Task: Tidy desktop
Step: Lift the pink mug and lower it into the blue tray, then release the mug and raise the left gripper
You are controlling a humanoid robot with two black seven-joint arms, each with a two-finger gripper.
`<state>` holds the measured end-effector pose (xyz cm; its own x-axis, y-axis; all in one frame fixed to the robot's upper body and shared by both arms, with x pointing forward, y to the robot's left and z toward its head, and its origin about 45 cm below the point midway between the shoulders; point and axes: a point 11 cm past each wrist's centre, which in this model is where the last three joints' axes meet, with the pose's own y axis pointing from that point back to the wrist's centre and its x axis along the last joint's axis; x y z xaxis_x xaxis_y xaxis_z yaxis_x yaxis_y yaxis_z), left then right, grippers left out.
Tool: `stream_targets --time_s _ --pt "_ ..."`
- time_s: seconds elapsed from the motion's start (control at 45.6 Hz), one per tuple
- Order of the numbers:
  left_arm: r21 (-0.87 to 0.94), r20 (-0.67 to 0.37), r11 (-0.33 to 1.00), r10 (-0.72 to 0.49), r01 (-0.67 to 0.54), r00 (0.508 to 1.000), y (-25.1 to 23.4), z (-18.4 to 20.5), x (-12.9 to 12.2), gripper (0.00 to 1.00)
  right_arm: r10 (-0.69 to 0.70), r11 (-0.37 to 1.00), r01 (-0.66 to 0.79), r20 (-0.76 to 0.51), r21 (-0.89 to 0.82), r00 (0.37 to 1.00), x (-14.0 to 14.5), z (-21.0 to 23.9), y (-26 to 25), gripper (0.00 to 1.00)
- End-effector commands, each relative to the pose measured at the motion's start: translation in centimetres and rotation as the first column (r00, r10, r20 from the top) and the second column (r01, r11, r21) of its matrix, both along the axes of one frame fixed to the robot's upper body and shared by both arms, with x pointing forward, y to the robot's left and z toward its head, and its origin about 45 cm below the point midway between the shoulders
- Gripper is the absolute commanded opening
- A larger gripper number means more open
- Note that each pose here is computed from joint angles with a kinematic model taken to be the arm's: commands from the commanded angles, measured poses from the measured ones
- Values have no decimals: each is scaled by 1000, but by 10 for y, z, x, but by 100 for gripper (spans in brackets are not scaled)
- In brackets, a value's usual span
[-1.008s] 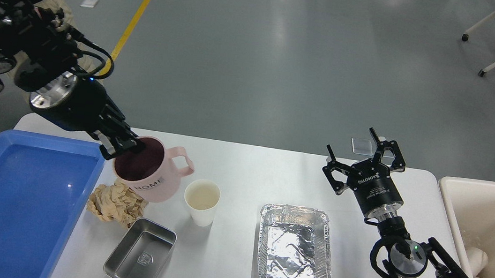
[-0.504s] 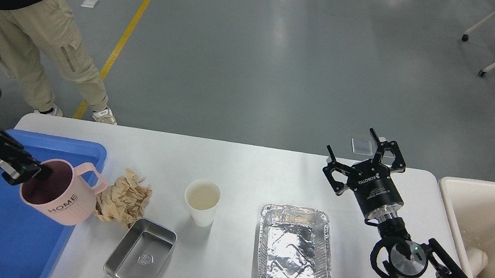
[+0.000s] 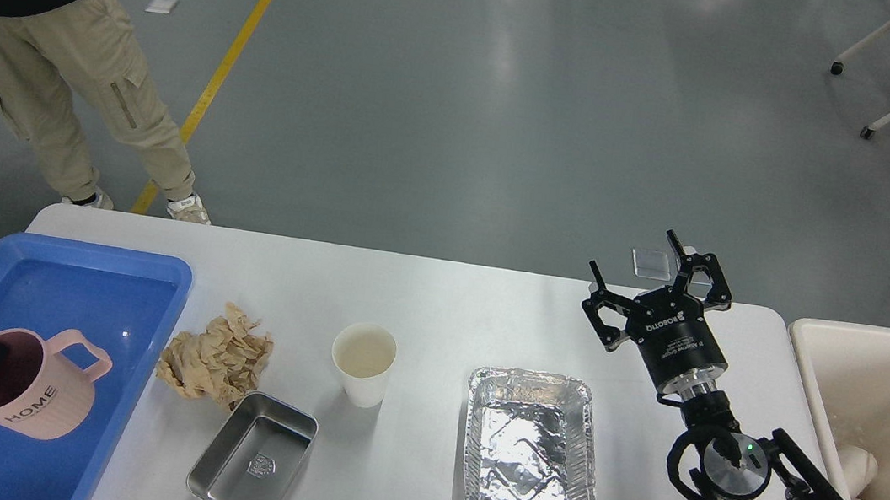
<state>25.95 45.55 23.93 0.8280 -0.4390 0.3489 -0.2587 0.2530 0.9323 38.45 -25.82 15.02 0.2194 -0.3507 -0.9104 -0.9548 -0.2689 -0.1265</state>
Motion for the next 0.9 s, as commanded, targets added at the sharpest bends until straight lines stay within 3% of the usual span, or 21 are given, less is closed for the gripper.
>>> stream_targets --time_s 0.0,0.877 --pt "-9 -1 1000 16 -16 1000 15 -19 -13 4 -4 1000 4 -5 -3 1000 -1 -2 -2 100" --pt "7 5 996 89 -89 996 69 -75 -37 4 2 1000 -2 -7 2 1000 -2 -3 1 100"
